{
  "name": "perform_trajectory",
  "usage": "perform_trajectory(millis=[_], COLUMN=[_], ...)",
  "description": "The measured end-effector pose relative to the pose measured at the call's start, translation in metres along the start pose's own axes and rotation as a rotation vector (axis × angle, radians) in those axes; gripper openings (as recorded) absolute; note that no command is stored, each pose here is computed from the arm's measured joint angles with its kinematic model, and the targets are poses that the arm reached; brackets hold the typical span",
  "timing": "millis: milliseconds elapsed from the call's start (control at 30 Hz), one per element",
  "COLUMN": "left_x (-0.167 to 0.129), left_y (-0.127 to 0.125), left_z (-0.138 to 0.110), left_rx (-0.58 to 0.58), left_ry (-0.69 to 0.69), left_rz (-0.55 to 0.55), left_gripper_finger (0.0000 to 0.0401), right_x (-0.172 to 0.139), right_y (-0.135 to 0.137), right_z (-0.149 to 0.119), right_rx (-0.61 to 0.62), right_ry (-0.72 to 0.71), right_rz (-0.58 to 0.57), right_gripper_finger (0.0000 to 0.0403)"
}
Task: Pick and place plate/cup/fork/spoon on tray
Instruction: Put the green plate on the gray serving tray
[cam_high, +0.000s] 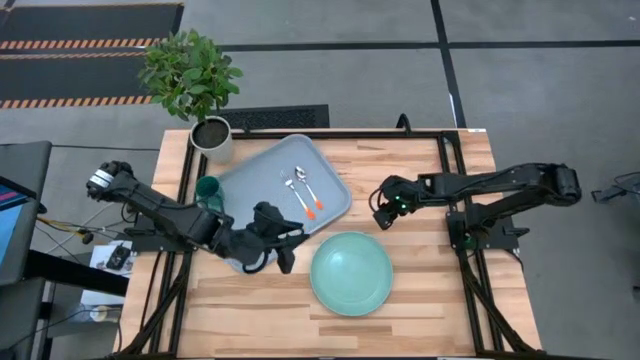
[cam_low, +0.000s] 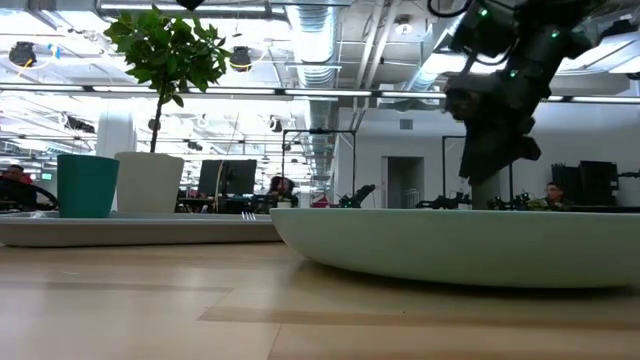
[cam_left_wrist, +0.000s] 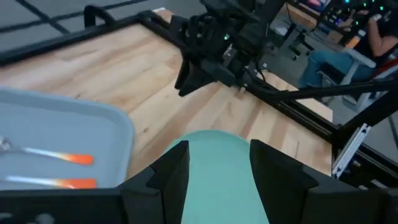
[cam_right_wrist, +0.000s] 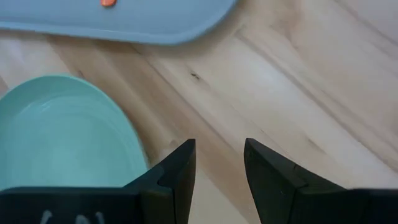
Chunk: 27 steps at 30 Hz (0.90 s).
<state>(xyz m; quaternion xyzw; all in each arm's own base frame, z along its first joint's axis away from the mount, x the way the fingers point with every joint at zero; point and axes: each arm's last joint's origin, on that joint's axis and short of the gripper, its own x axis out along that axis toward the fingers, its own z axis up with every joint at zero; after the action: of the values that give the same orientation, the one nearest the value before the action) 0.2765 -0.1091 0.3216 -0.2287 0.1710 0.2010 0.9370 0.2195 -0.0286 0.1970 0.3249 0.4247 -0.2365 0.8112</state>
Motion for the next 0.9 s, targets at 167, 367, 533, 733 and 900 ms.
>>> perform_trajectory(millis=[167,367,533,733,900], left_x=[0.003,0.017,0.027,0.029,0.031], left_y=[0.003,0.02,0.044,0.052,0.054], left_z=[-0.025,-0.058,-0.08,-0.092,-0.099], left_rx=[-0.143,-0.317,-0.425,-0.526,-0.568], left_ry=[0.002,0.075,0.123,0.131,0.162], left_rz=[-0.094,-0.187,-0.1,-0.13,-0.148], left_gripper_finger=[0.0155,0.0155,0.0155,0.0155,0.0155], right_x=[0.015,0.028,0.035,0.037,0.042], right_y=[0.006,0.01,0.018,0.033,0.043], right_z=[0.002,-0.004,-0.013,-0.031,-0.044], right_rx=[-0.007,-0.022,-0.067,-0.158,-0.217], right_ry=[0.05,0.103,0.142,0.189,0.202], right_rz=[0.073,0.068,0.085,0.107,0.093], right_gripper_finger=[0.0161,0.0161,0.0161,0.0161,0.0161])
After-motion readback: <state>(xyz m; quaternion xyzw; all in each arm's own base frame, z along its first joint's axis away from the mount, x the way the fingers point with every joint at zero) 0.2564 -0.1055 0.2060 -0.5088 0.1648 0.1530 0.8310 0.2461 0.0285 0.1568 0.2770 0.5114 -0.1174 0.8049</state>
